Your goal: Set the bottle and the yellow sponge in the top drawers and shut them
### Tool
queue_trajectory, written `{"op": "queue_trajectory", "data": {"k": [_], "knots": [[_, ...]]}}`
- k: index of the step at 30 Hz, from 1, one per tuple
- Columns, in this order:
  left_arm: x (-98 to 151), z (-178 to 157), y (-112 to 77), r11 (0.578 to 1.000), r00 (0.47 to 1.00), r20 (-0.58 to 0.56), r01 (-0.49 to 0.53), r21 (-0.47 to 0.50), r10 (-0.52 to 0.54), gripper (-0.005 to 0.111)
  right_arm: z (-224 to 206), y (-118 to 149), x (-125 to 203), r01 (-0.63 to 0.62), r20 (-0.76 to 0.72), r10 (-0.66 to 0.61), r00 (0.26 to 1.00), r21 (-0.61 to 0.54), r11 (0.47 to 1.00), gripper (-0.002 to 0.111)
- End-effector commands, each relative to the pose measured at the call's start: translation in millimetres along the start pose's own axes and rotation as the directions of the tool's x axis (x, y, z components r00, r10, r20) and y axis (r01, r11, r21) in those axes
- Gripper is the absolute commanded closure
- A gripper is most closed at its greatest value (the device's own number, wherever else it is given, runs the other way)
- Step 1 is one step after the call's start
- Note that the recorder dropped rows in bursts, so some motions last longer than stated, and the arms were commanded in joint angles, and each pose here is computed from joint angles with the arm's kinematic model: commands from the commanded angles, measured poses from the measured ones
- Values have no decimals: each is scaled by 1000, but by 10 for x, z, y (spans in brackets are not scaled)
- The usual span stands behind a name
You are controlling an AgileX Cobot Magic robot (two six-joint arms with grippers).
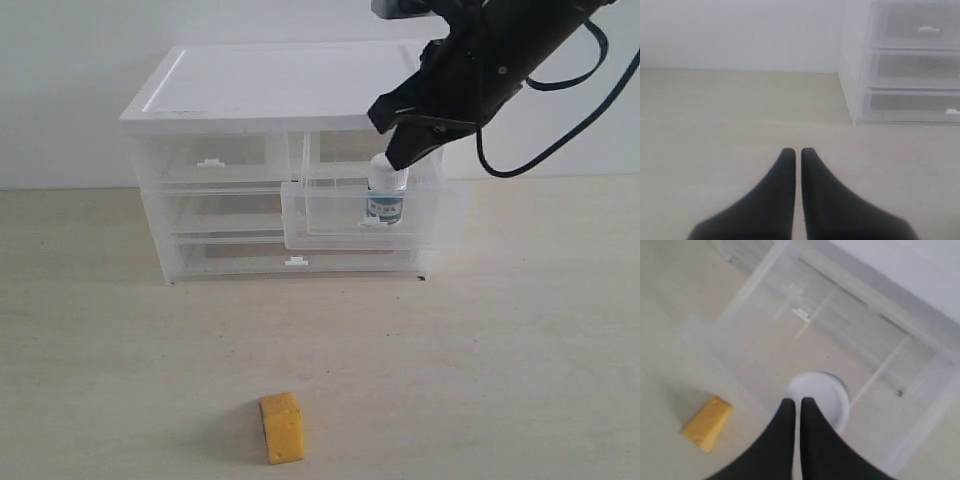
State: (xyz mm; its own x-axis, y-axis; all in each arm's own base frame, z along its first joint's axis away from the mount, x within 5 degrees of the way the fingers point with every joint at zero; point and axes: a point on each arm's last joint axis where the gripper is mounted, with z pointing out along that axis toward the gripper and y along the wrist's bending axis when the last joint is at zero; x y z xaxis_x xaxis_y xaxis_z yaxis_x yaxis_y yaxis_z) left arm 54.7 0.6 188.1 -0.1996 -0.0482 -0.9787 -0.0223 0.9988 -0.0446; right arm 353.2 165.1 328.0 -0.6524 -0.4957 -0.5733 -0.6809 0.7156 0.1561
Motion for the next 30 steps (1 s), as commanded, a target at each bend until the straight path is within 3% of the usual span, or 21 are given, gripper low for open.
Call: {"op": "queue_trajectory", "data": {"k": [1,5,16,18,23,30], "knots": [[5,2,-1,1000,1000,6,7,0,-7,102,187,20,-49,-24,38,27,999,-88,996,108],[5,2,-1,1000,1000,6,7,0,-7,102,277,-43,-95,-28,91,34,995,-66,997,108],[5,2,-1,1000,1000,6,7,0,-7,102,-172,95,-325,49,149,-37,988,-77,996,108],[5,2,-1,1000,1000,6,7,0,-7,102,-281,83,-315,97,101,-94,990,-21,995,108],[5,2,-1,1000,1000,6,7,0,-7,102,-364,-53,-170,84,-79,-74,994,142,986,108],[5,2,-1,1000,1000,6,7,0,-7,102,-229,-101,-134,47,-127,-30,991,134,990,108]]}}
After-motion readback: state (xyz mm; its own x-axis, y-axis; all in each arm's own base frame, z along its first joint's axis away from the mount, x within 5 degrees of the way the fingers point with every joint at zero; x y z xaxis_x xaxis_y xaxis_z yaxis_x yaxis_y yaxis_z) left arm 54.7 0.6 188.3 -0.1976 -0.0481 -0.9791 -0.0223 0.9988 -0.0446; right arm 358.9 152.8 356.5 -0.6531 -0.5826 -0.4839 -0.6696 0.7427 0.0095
